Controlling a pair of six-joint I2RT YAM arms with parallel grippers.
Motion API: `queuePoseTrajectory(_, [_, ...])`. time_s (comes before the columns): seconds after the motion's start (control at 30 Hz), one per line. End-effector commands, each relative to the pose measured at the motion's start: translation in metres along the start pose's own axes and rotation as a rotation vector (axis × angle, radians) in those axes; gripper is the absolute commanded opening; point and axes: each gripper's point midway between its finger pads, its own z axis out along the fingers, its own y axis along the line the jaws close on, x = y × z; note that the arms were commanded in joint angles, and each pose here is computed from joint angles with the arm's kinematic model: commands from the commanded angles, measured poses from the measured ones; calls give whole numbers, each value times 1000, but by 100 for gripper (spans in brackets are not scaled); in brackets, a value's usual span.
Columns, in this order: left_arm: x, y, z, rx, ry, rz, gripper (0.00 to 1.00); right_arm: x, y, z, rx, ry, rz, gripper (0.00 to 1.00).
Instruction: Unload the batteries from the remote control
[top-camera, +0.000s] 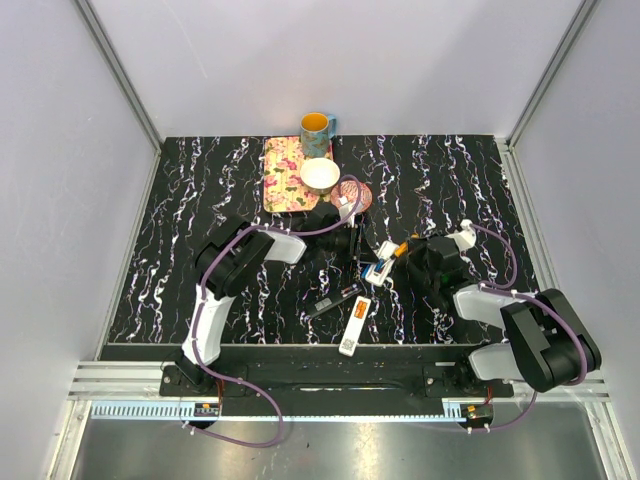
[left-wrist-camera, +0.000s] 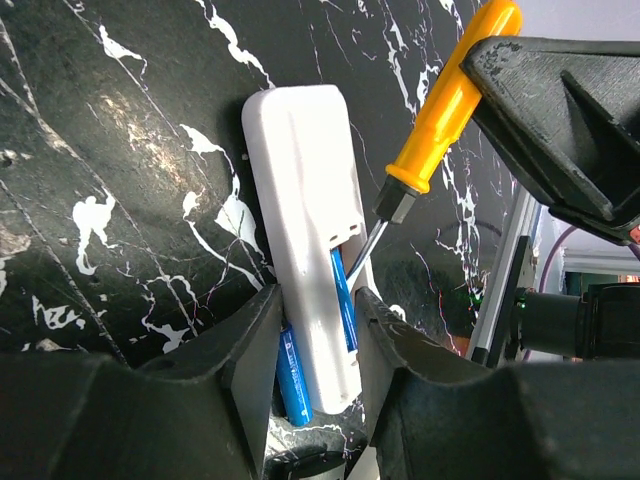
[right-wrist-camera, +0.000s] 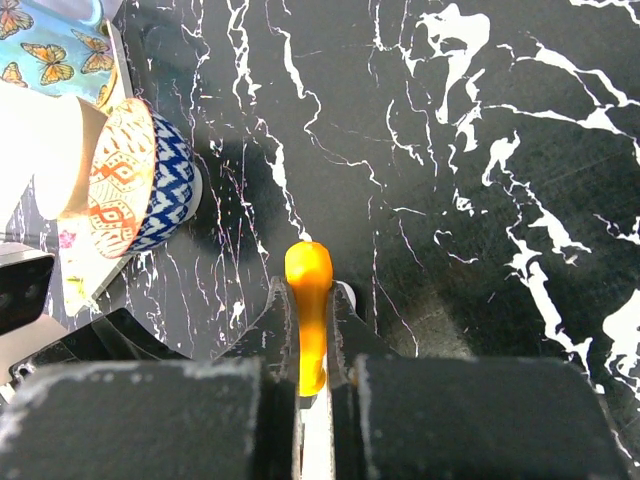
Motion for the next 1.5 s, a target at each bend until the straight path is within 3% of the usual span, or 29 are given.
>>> queuePoseTrajectory(0.0, [-8, -8, 6, 32, -15, 33, 39, 1, 2, -1, -8, -15, 73, 0])
queuePoseTrajectory(0.33, [-1, -20, 0, 107, -28, 21, 39, 5, -28, 4, 82, -32, 177, 0])
queuePoseTrajectory(0.6, [14, -21, 0, 138, -23, -17, 25, 5, -40, 7, 105, -34, 239, 0])
queuePoseTrajectory(0.77, [15, -20, 2, 145, -27, -30, 10, 2, -41, 8, 102, -30, 253, 0])
queuePoseTrajectory(1.03, [27, -1, 9, 59, 5, -32, 0, 0, -30, 12, 67, -14, 237, 0])
queuePoseTrajectory(1.2, [27, 0, 9, 53, 7, -31, 0, -1, -23, 16, 40, -10, 228, 0])
queuePoseTrajectory(1.3, [23, -4, 5, 72, -4, -19, 9, 3, -26, 19, 49, -4, 234, 0])
queuePoseTrajectory(1.37, [22, -8, 1, 99, -4, -37, 23, 3, -26, 21, 45, -7, 243, 0])
queuePoseTrajectory(1.47, [19, -21, -6, 180, -22, -57, 34, 6, -28, 24, 51, -2, 256, 0])
